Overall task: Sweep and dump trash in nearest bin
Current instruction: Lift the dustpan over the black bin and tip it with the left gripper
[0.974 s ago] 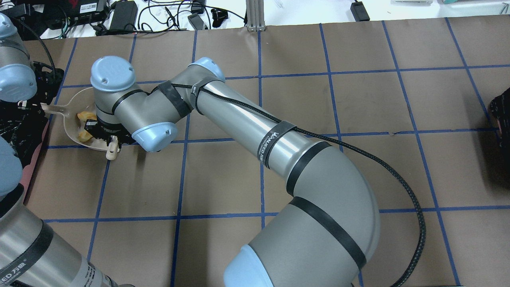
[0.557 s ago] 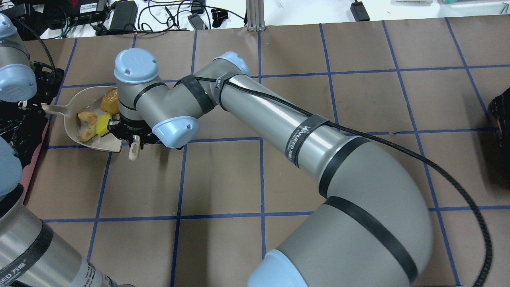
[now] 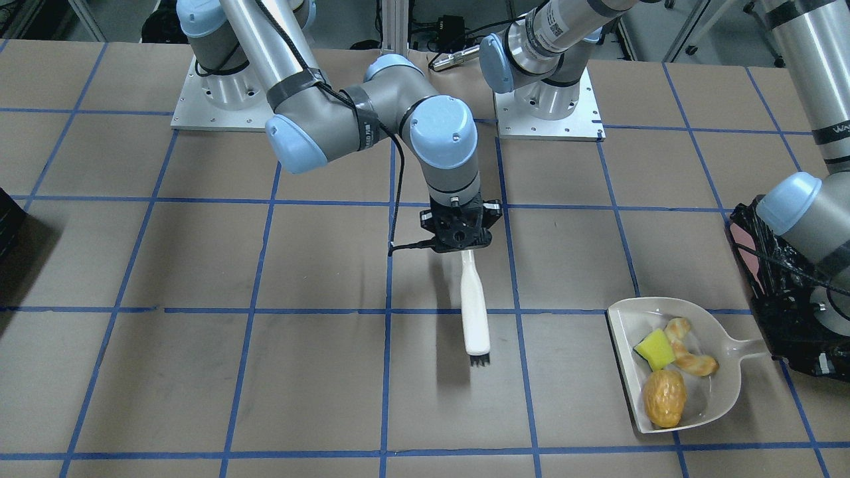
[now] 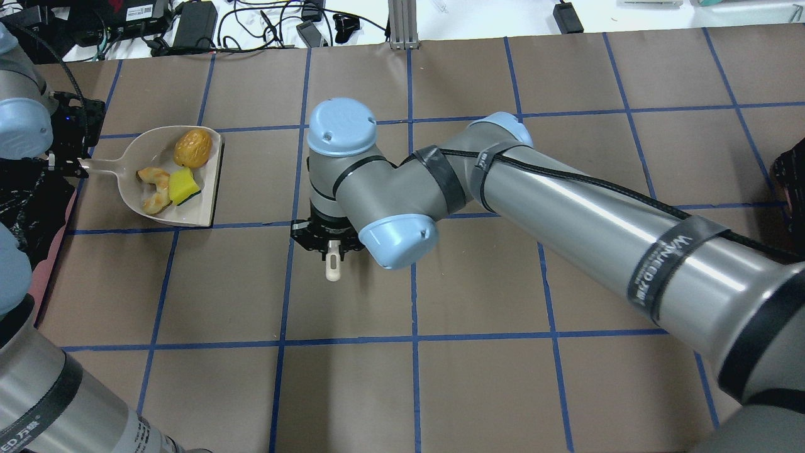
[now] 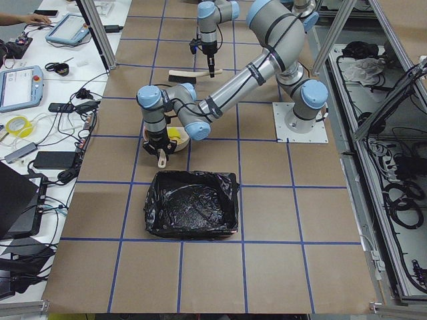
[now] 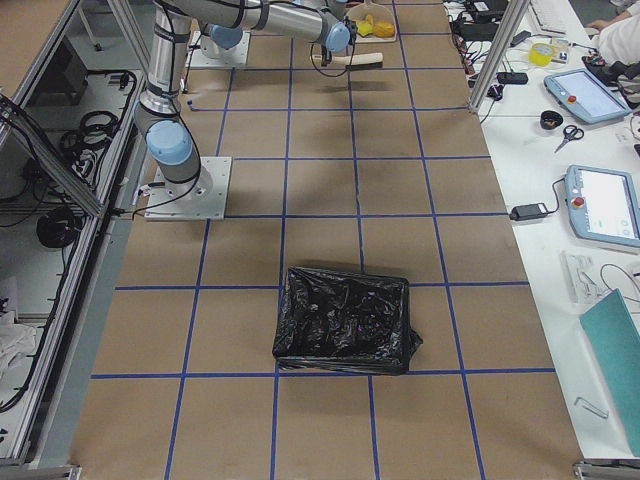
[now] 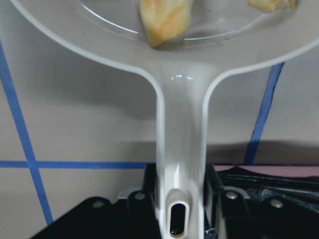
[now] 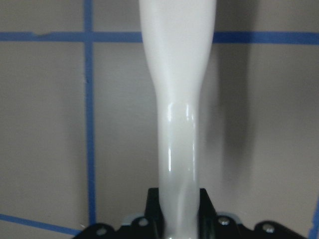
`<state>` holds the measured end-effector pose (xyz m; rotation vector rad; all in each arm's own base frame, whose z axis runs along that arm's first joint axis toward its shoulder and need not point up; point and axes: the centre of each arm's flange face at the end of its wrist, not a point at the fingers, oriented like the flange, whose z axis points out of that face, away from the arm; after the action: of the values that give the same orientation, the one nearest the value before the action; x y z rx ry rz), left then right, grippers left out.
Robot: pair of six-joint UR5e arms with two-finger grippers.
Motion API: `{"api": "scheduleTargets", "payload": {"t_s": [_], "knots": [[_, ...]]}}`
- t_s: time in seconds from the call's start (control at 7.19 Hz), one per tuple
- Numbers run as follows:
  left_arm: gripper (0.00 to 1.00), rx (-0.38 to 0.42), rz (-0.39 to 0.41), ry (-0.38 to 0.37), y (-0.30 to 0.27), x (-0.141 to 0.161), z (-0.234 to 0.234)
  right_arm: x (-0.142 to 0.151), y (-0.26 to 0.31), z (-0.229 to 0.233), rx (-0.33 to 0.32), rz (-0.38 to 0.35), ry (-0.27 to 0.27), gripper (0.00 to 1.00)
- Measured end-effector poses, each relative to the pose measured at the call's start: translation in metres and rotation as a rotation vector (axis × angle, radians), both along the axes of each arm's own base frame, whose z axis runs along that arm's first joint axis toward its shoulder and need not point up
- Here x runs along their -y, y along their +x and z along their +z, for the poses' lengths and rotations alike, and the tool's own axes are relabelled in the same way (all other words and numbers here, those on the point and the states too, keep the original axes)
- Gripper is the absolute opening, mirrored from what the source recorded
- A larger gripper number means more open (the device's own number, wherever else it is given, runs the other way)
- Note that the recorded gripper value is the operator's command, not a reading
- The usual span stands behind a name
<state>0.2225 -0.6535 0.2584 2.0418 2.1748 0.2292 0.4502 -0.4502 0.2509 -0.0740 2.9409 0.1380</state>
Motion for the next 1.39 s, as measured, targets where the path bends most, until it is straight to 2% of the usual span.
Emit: {"api": "scheduleTargets", "payload": {"t_s": [0.28, 0.7, 0.97, 1.39], "knots": [[0.00, -0.029, 0.006, -0.012, -0.004, -0.001, 0.009, -0.032, -0.039, -0.011, -0.063, -0.007, 0.032, 0.00], [0.00, -0.098, 0.023, -0.016, 0.002, -0.012, 0.044, -0.062, -0.081, 0.003, -0.098, -0.036, 0.046, 0.00], [0.00, -0.185, 0.075, -0.021, 0.056, -0.045, 0.079, -0.079, -0.094, 0.001, -0.113, -0.080, 0.083, 0.00], [0.00, -0.194, 0.090, -0.053, 0.170, -0.109, 0.118, -0.109, -0.105, -0.022, -0.151, -0.141, 0.144, 0.00]]}}
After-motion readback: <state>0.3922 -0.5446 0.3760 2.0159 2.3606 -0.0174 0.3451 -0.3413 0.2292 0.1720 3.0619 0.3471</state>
